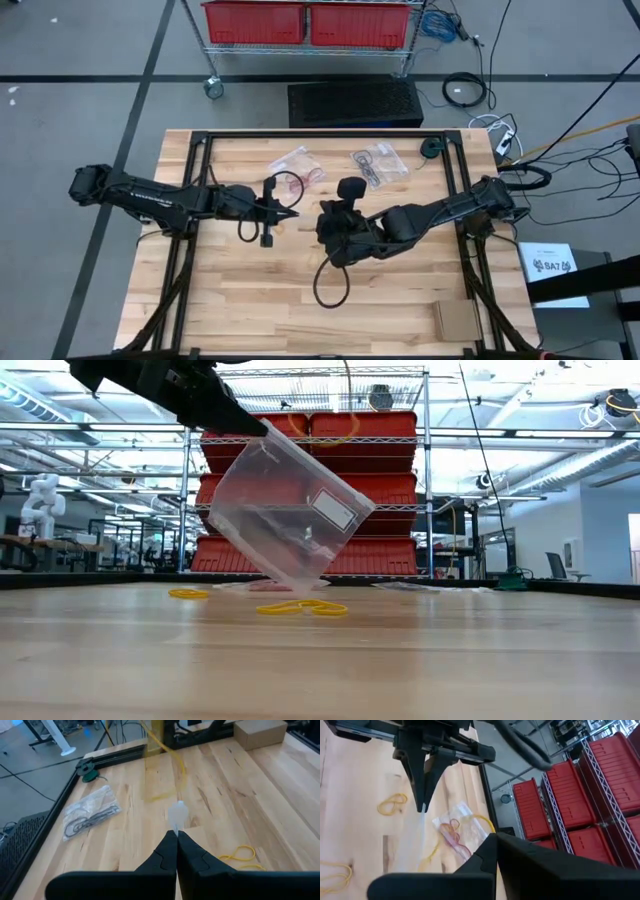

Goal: Sort rubber bands
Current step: Put the top yellow rubber band into the zip bag

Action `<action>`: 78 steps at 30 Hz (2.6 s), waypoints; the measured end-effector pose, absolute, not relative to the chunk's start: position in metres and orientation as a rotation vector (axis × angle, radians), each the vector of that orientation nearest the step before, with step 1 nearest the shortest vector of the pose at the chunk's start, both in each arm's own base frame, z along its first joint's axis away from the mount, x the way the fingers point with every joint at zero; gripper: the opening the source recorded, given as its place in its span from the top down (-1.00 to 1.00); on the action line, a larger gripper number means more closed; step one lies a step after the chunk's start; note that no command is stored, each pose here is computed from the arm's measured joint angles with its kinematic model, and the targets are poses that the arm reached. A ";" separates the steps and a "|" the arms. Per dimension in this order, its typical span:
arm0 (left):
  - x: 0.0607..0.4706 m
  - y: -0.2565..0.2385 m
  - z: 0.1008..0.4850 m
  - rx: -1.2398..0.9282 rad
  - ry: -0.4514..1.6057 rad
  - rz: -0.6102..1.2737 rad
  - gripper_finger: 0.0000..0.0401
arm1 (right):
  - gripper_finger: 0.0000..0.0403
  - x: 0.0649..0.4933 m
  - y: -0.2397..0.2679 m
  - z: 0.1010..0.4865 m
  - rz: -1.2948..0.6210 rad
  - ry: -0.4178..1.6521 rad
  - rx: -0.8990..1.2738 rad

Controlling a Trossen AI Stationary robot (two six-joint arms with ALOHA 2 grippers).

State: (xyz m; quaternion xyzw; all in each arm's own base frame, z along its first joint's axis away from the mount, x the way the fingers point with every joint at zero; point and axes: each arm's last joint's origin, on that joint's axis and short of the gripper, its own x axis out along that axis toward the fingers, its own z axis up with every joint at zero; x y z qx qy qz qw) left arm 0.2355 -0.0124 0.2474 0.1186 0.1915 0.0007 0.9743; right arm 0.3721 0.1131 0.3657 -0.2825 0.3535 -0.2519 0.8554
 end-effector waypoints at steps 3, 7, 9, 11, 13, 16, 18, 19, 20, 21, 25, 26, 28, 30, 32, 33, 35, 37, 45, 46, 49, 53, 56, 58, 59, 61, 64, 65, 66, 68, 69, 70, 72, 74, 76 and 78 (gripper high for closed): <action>0.235 -0.012 0.247 0.234 0.387 0.003 1.00 | 1.00 0.372 0.113 0.365 -0.527 0.748 -0.590; 0.235 -0.012 0.247 0.228 0.387 0.004 1.00 | 1.00 0.371 0.116 0.365 -0.521 0.747 -0.590; 0.235 -0.012 0.247 0.227 0.387 0.004 1.00 | 1.00 0.371 0.116 0.365 -0.523 0.745 -0.584; 0.235 -0.012 0.247 0.227 0.387 0.004 1.00 | 1.00 0.371 0.116 0.365 -0.525 0.746 -0.581; 0.235 -0.012 0.247 0.227 0.387 0.004 1.00 | 1.00 0.371 0.115 0.365 -0.525 0.746 -0.581; 0.235 -0.012 0.247 0.226 0.386 0.004 1.00 | 1.00 0.371 0.115 0.365 -0.525 0.746 -0.581; 0.236 -0.012 0.248 0.224 0.380 0.006 1.00 | 1.00 0.371 0.115 0.365 -0.524 0.747 -0.581; 0.236 -0.012 0.248 0.223 0.375 0.006 1.00 | 1.00 0.371 0.115 0.364 -0.522 0.747 -0.580; 0.236 -0.012 0.249 0.220 0.371 0.007 1.00 | 1.00 0.372 0.116 0.363 -0.519 0.751 -0.580; 0.236 -0.012 0.249 0.220 0.367 0.007 1.00 | 1.00 0.372 0.115 0.362 -0.512 0.756 -0.581; 0.236 -0.012 0.249 0.219 0.365 0.008 1.00 | 1.00 0.378 0.116 0.354 -0.496 0.786 -0.603; 0.236 -0.012 0.249 0.220 0.366 0.008 1.00 | 1.00 0.380 0.116 0.350 -0.496 0.795 -0.610; 0.236 -0.012 0.249 0.219 0.364 0.008 1.00 | 1.00 0.381 0.116 0.347 -0.495 0.810 -0.619; 0.236 -0.012 0.249 0.219 0.364 0.008 1.00 | 1.00 0.383 0.114 0.344 -0.501 0.820 -0.621; 0.236 -0.012 0.249 0.220 0.364 0.008 1.00 | 1.00 0.383 0.113 0.343 -0.500 0.828 -0.625; 0.236 -0.012 0.249 0.220 0.364 0.008 1.00 | 1.00 0.384 0.113 0.343 -0.502 0.828 -0.624; 0.236 -0.012 0.249 0.220 0.365 0.007 1.00 | 1.00 0.384 0.112 0.343 -0.506 0.828 -0.625; 0.236 -0.012 0.249 0.220 0.365 0.008 1.00 | 1.00 0.384 0.111 0.343 -0.507 0.829 -0.625; 0.236 -0.012 0.249 0.220 0.365 0.008 1.00 | 1.00 0.387 0.103 0.340 -0.432 0.860 -0.527; 0.236 -0.012 0.249 0.220 0.364 0.008 1.00 | 1.00 0.388 0.101 0.338 -0.426 0.868 -0.517; 0.236 -0.012 0.249 0.220 0.365 0.008 1.00 | 1.00 0.389 0.097 0.327 -0.404 0.901 -0.485; 0.236 -0.012 0.249 0.220 0.365 0.008 1.00 | 1.00 0.392 0.092 0.309 -0.371 0.934 -0.447; 0.236 -0.012 0.249 0.220 0.364 0.008 1.00 | 1.00 0.395 0.087 0.297 -0.354 0.942 -0.417; 0.236 -0.012 0.249 0.220 0.364 0.008 1.00 | 1.00 0.397 0.085 0.292 -0.332 0.945 -0.392; 0.236 -0.012 0.249 0.220 0.364 0.008 1.00 | 1.00 0.398 0.084 0.290 -0.322 0.944 -0.381; 0.236 -0.012 0.249 0.220 0.365 0.008 1.00 | 1.00 0.401 0.081 0.287 -0.316 0.929 -0.363; 0.236 -0.012 0.249 0.220 0.364 0.008 1.00 | 1.00 0.403 0.075 0.285 -0.300 0.934 -0.335; 0.236 -0.012 0.249 0.219 0.364 0.008 1.00 | 1.00 0.404 0.073 0.285 -0.296 0.931 -0.323; 0.236 -0.012 0.249 0.219 0.364 0.008 1.00 | 1.00 0.405 0.071 0.286 -0.300 0.925 -0.316; 0.236 -0.012 0.249 0.219 0.364 0.008 1.00 | 1.00 0.407 0.068 0.287 -0.306 0.911 -0.306; 0.236 -0.012 0.249 0.218 0.364 0.006 1.00 | 1.00 0.407 0.066 0.287 -0.309 0.906 -0.301; 0.236 -0.013 0.249 0.218 0.364 0.003 1.00 | 1.00 0.408 0.064 0.287 -0.306 0.901 -0.292; 0.236 -0.013 0.249 0.217 0.362 0.000 1.00 | 1.00 0.410 0.062 0.288 -0.272 0.896 -0.259; 0.236 -0.013 0.250 0.216 0.360 -0.003 1.00 | 1.00 0.413 0.060 0.286 -0.242 0.894 -0.234; 0.236 -0.013 0.250 0.216 0.357 -0.002 1.00 | 1.00 0.417 0.060 0.282 -0.240 0.888 -0.228; 0.236 -0.013 0.250 0.215 0.357 -0.003 1.00 | 1.00 0.420 0.060 0.275 -0.215 0.912 -0.219</action>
